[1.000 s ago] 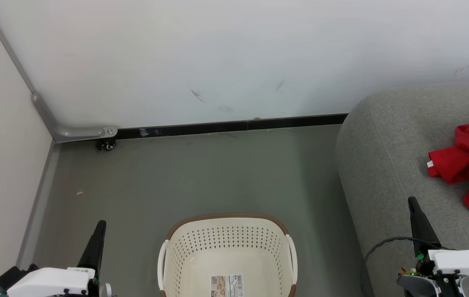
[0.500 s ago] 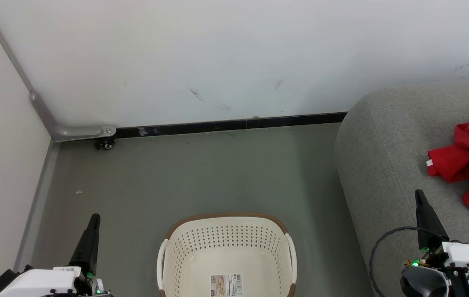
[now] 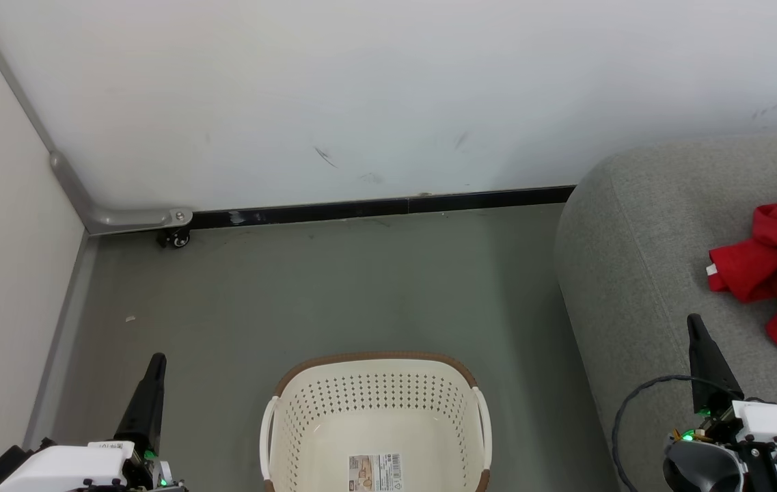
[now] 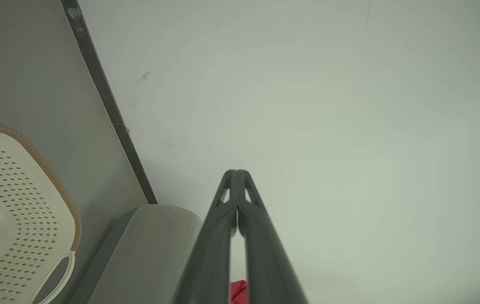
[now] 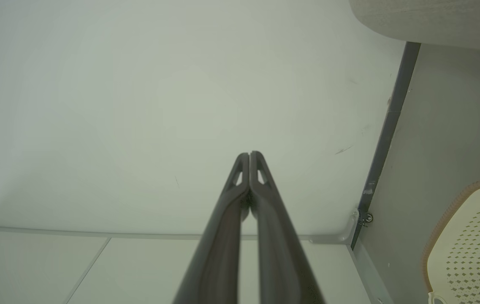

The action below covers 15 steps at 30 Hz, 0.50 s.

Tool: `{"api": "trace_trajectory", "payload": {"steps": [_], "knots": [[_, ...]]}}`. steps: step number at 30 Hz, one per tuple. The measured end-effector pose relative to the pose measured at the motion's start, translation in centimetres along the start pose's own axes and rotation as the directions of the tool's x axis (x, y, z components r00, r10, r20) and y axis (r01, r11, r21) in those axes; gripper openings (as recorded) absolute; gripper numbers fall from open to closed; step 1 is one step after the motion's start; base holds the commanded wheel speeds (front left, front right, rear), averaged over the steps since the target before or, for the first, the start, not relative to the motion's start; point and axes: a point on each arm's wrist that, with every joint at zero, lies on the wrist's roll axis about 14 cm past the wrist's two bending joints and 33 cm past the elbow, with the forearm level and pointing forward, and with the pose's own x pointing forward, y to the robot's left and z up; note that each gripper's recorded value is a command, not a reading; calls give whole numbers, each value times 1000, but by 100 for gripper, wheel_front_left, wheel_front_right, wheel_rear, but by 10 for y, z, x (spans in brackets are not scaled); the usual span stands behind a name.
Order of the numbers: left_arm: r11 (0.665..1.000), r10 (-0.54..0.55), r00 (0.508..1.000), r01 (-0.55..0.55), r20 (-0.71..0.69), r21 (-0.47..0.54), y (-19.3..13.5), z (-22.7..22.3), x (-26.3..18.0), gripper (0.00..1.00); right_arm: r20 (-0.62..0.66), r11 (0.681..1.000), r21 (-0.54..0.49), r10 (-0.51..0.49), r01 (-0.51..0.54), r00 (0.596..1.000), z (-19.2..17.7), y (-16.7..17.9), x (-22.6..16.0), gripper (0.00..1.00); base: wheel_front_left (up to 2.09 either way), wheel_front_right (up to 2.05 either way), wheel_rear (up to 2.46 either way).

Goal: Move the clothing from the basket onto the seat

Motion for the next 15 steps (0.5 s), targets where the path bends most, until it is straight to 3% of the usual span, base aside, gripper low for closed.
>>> {"api": "trace_trajectory", "payload": {"steps": [15], "knots": [[1000, -1, 1000, 1, 0, 0, 0, 0, 0, 0, 0, 1000, 0, 10, -10, 1000, 0, 4, 3, 0, 0, 0, 0]]}}
